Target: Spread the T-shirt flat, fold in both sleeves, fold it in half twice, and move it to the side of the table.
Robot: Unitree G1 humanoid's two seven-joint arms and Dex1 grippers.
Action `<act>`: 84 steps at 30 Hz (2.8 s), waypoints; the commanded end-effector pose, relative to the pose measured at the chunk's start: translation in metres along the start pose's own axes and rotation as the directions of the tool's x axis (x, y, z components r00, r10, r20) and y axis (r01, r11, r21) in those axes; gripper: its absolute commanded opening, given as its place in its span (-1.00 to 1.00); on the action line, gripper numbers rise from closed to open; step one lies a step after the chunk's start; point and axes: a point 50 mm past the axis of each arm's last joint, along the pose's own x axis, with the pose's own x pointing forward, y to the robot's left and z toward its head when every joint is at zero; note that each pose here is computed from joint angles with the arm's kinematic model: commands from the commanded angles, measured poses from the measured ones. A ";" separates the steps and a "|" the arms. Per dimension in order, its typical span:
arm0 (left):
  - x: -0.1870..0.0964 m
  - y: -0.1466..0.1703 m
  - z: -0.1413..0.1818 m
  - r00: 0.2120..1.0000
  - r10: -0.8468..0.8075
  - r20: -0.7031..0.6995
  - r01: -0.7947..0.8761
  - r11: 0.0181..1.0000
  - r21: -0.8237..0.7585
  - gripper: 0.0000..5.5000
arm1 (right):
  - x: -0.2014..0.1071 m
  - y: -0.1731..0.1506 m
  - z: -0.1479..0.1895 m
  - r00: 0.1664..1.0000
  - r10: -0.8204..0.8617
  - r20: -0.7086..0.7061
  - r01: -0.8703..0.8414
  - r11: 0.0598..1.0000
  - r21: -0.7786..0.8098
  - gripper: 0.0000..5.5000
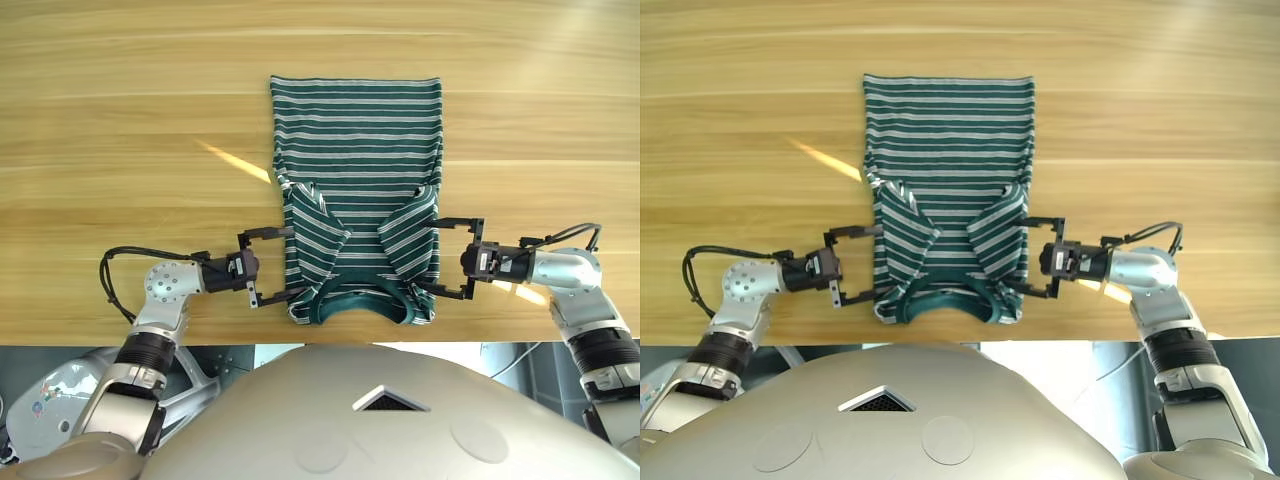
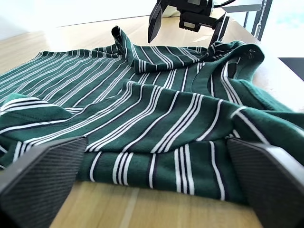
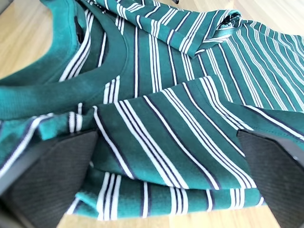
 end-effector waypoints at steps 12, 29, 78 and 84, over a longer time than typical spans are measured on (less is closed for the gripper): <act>-0.006 0.010 0.021 1.000 -0.006 0.004 0.006 0.991 0.137 0.96 | -0.008 -0.012 0.015 0.995 -0.049 0.083 0.053 0.997 -0.048 0.96; -0.043 0.007 0.043 0.979 -0.129 -0.156 0.159 0.967 0.199 0.96 | -0.081 -0.004 0.004 0.959 -0.058 -0.276 0.024 0.992 -0.125 0.96; -0.013 -0.051 0.005 0.875 -0.391 -0.287 0.442 0.887 0.138 0.03 | -0.014 0.051 0.016 0.952 0.257 -0.169 -0.281 0.949 -0.141 0.20; -0.011 -0.049 0.005 0.882 -0.377 -0.282 0.428 0.892 0.145 -0.35 | -0.013 0.051 0.015 0.951 0.261 -0.167 -0.284 0.948 -0.140 -0.20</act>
